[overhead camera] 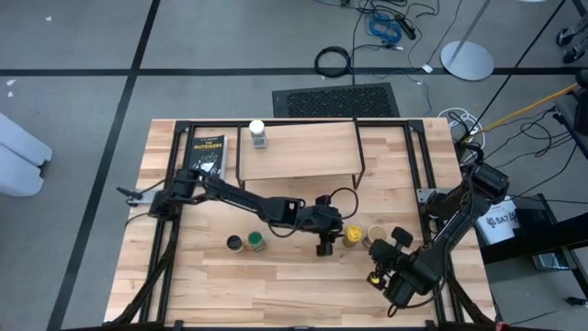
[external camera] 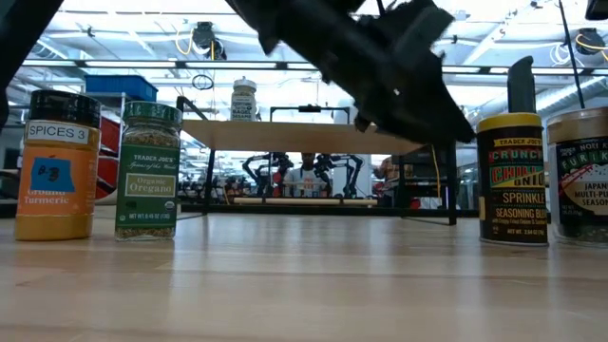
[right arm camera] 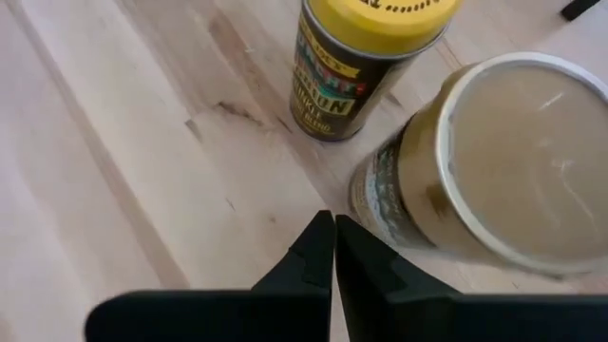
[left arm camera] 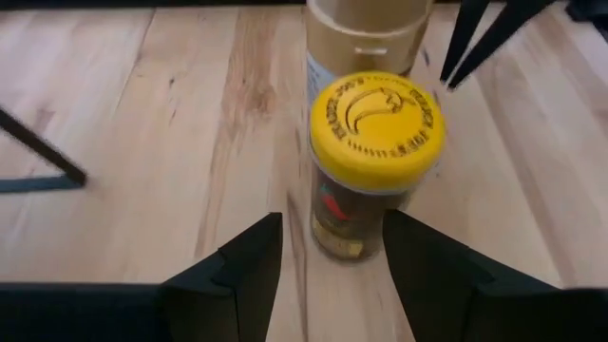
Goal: Shelf spices
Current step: Remove the yellow seasoning bottle from the shelf, then remove the white seasoning bottle from the shelf
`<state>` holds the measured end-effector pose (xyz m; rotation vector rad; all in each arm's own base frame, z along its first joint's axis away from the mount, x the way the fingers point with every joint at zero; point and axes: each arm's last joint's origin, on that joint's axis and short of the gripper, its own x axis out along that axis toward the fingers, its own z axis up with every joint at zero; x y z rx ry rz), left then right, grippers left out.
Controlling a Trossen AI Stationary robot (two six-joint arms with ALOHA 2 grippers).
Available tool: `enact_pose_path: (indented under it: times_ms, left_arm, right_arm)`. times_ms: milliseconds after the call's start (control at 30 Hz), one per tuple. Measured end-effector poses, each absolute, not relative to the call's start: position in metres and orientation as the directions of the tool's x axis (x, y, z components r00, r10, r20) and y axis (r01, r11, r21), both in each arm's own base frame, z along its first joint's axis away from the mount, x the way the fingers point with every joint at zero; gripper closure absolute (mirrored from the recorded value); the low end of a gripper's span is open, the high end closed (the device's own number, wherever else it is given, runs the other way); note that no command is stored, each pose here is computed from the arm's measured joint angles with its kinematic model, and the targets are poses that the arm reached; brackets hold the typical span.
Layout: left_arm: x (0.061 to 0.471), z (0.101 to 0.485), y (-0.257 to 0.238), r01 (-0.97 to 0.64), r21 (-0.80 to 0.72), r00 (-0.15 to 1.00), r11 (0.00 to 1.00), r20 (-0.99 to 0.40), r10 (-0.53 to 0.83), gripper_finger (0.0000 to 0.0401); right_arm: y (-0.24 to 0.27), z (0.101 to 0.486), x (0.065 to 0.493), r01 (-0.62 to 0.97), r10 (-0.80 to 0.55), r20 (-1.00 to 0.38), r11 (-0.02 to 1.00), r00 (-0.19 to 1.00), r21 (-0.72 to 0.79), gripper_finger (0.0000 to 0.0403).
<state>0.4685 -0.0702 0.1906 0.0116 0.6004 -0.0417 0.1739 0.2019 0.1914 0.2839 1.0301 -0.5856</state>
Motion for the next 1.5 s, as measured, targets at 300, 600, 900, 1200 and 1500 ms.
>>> enact_pose_path:
  times_ms: [300, 600, 900, 1200, 1500]
  left_arm:
    - [0.443, 0.25, -0.078, 0.095, -0.009, 0.841, 0.995, -0.534, -0.085, 0.021]
    - [0.384, 0.332, -0.083, 0.161, 0.051, 0.858, 0.986, -0.501, -0.114, 0.021]
    - [0.304, 0.395, -0.04, -0.101, 0.274, 0.833, 0.956, -0.502, 0.232, 0.0204]
    - [0.251, 0.425, 0.036, -0.233, 0.331, 0.784, 0.914, -0.492, 0.378, 0.0151]
    - [0.224, 0.409, 0.108, -0.249, 0.228, 0.673, 0.941, -0.658, 0.337, 0.0085]
  right_arm:
    - [0.21, 0.244, 0.168, 0.549, -0.279, -0.865, 0.836, 0.417, -0.005, 0.0403]
    - [0.212, 0.299, 0.178, 0.473, -0.348, -0.724, 0.88, 0.595, -0.034, 0.0403]
    - [0.202, 0.312, 0.193, 0.472, -0.446, -0.589, 0.873, 0.674, -0.12, 0.0403]
    - [0.193, 0.313, 0.209, 0.468, -0.46, -0.584, 0.871, 0.669, -0.15, 0.0403]
    - [0.197, 0.314, 0.214, 0.426, -0.427, -0.57, 0.893, 0.702, -0.145, 0.0403]
